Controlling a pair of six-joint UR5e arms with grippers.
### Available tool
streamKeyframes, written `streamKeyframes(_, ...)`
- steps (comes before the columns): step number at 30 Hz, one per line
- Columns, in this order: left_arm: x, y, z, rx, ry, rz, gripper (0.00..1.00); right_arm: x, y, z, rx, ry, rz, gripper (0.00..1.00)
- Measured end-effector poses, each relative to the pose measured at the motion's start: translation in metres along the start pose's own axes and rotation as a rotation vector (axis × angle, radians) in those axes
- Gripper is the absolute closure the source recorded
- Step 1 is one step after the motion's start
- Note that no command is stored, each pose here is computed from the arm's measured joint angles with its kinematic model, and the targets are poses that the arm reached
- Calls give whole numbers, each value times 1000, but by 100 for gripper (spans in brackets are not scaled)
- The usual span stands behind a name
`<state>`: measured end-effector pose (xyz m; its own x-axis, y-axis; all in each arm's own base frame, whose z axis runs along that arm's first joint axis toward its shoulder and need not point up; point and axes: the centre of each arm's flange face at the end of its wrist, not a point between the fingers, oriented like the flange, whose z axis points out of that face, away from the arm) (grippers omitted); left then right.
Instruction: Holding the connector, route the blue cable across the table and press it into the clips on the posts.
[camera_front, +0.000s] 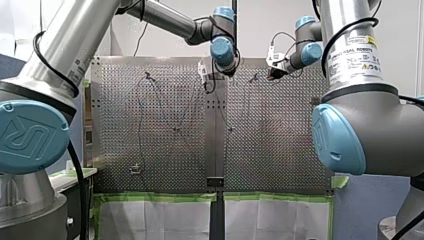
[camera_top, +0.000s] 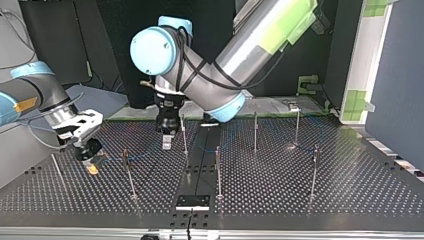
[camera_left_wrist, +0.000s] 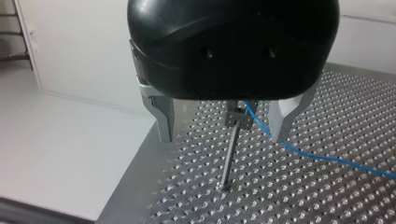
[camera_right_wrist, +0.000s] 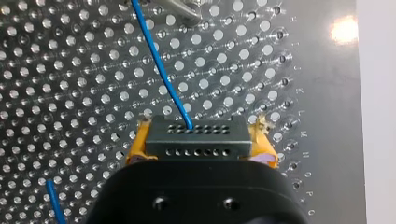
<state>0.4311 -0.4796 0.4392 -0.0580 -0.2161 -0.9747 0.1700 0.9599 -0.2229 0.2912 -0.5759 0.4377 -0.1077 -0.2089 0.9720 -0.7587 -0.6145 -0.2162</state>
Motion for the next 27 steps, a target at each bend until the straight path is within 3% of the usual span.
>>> streamKeyframes(9,-18,13,-24,-10,-38,-52,0,-1,-2,1,4,-1,0,100)
streamKeyframes(22,-38,10,-65,63,-110,-207,0,-2,-8,2,12,-4,-2,100)
streamKeyframes(27,-13,11,-62,93,-89,-241,0,-3,-9,2,13,-5,-2,100)
